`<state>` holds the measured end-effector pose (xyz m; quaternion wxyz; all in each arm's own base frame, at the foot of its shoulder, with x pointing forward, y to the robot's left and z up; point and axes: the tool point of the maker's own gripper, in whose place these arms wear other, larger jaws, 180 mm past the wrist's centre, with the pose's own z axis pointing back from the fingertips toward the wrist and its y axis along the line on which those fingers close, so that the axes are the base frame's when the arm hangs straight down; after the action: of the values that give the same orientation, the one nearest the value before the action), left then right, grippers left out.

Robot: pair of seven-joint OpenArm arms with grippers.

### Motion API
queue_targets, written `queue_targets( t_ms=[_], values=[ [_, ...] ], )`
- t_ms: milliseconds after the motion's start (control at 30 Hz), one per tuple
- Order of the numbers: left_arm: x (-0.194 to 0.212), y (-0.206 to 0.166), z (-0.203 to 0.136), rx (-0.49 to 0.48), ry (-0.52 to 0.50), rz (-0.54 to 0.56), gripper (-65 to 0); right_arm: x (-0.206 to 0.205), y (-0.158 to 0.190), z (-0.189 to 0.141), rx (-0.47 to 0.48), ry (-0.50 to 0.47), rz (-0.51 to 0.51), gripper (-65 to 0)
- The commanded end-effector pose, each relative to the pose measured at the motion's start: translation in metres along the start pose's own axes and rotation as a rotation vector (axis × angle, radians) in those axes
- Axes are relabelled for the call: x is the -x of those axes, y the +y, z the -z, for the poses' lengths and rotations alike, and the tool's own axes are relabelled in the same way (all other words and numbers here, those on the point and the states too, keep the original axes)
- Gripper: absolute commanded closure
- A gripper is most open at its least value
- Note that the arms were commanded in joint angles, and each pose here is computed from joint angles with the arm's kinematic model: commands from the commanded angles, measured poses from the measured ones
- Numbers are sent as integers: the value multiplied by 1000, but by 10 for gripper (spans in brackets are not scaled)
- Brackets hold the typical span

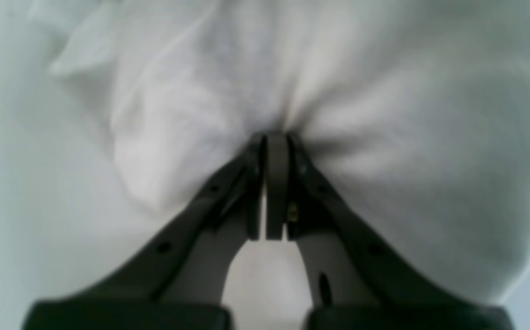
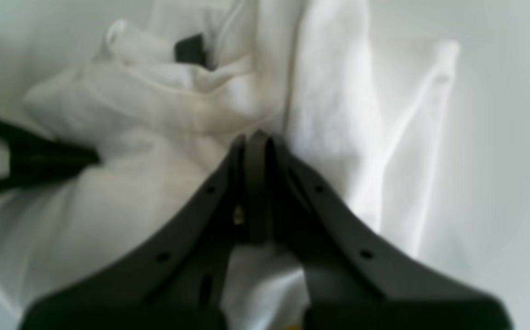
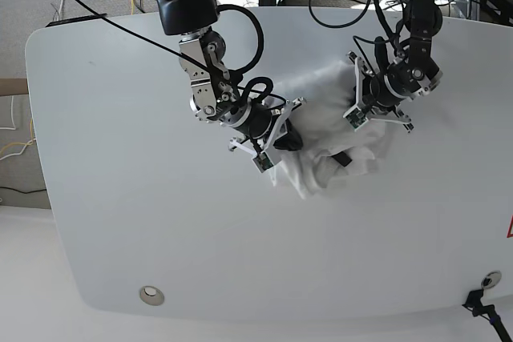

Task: Fold the T-shirt properly
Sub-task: 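Grasp the bundled shirt with both grippers and tuck its edges, then press the folded shirt into a square with both grippers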

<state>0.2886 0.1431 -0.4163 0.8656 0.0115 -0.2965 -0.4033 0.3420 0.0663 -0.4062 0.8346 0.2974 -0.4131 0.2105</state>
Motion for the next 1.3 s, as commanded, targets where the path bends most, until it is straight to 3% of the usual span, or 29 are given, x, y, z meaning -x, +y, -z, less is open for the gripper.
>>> queue_targets(
  t_ms=[0, 133, 300, 467, 700, 833, 1033, 1267],
  values=[
    [-6, 13, 2, -19, -9, -3, 0, -8, -1, -3, -2, -27, -8, -11],
    [-21, 33, 9, -38, -26, -12, 0, 3, -3, -18, 13, -25, -20, -10],
    [-32, 29, 10, -32, -52, -20, 0, 5, -1, -22, 16, -27, -21, -11],
    [-49, 37, -5, -76, -100, 9, 0, -14, -10, -26, 31, -54, -64, -13],
    [-41, 27, -16, -84, -68, 26, 0, -32, -23, -25, 45, -70, -103, -13],
    [-62, 32, -37, -135, -134, 61, 0, -59, -15, -38, 55, -94, -167, -13],
    [-77, 71, -61, -254, -192, 30, 0, -82, 2, -61, 65, -110, -238, -11],
    [-63, 74, -17, -159, -182, -44, 0, -42, -5, -44, 46, -62, -154, -13]
  ],
)
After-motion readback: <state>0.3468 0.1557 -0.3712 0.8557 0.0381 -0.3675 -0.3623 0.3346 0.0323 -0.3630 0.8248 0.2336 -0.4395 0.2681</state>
